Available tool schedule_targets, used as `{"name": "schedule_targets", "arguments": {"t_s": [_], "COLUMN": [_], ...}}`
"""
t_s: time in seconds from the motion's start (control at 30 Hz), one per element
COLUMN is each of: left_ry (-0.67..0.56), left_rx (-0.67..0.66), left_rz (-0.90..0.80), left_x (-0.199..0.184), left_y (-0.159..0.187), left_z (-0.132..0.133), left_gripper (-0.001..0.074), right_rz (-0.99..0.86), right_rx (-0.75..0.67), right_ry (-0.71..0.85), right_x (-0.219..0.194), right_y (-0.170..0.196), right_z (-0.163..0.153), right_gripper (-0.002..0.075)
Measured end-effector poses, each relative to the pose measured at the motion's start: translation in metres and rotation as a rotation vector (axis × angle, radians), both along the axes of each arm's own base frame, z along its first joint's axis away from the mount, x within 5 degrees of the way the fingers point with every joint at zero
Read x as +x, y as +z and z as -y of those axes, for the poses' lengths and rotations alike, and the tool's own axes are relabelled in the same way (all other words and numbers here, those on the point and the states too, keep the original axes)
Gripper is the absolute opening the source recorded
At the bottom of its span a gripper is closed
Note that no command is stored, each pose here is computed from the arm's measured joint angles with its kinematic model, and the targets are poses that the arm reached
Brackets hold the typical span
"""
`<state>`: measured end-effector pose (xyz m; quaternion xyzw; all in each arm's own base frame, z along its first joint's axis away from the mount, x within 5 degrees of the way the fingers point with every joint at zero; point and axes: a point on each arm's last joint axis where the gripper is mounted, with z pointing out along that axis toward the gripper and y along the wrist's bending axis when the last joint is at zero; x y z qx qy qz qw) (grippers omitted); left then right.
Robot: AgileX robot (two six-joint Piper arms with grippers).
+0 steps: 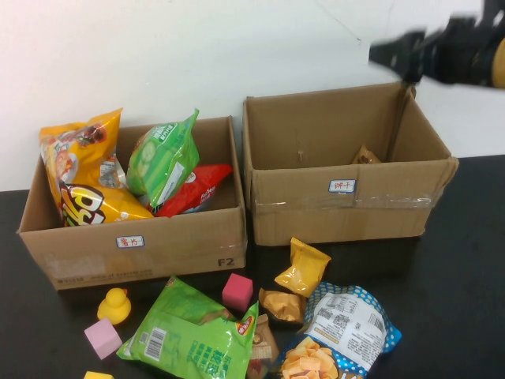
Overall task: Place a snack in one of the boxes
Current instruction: Pick up the potato chip
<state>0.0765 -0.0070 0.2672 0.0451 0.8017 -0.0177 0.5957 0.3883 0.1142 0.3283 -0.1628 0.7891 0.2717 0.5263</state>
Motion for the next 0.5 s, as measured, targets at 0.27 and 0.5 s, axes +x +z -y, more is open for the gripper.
{"name": "schedule_targets", "arguments": {"t_s": [0.27, 0.5], "left_ry": [-0.202, -0.403], "left_rx": [0.077, 0.171], "left_rz": [-0.364, -0.546], "left_x": [0.018, 0.035], "left_y": [0.000, -0.015], "left_z": [0.018, 0.037], "left_gripper": [-0.0002, -0.0002], "right_rz": [0.092, 0.053], "right_rx": [0.039, 0.013], "right_ry": [0.240, 0.420], "right_x": [-0.045, -0.063], "right_y": [0.049, 0.033], "right_z": [-0.010, -0.017], "right_gripper": [0.0034, 0.0011]}}
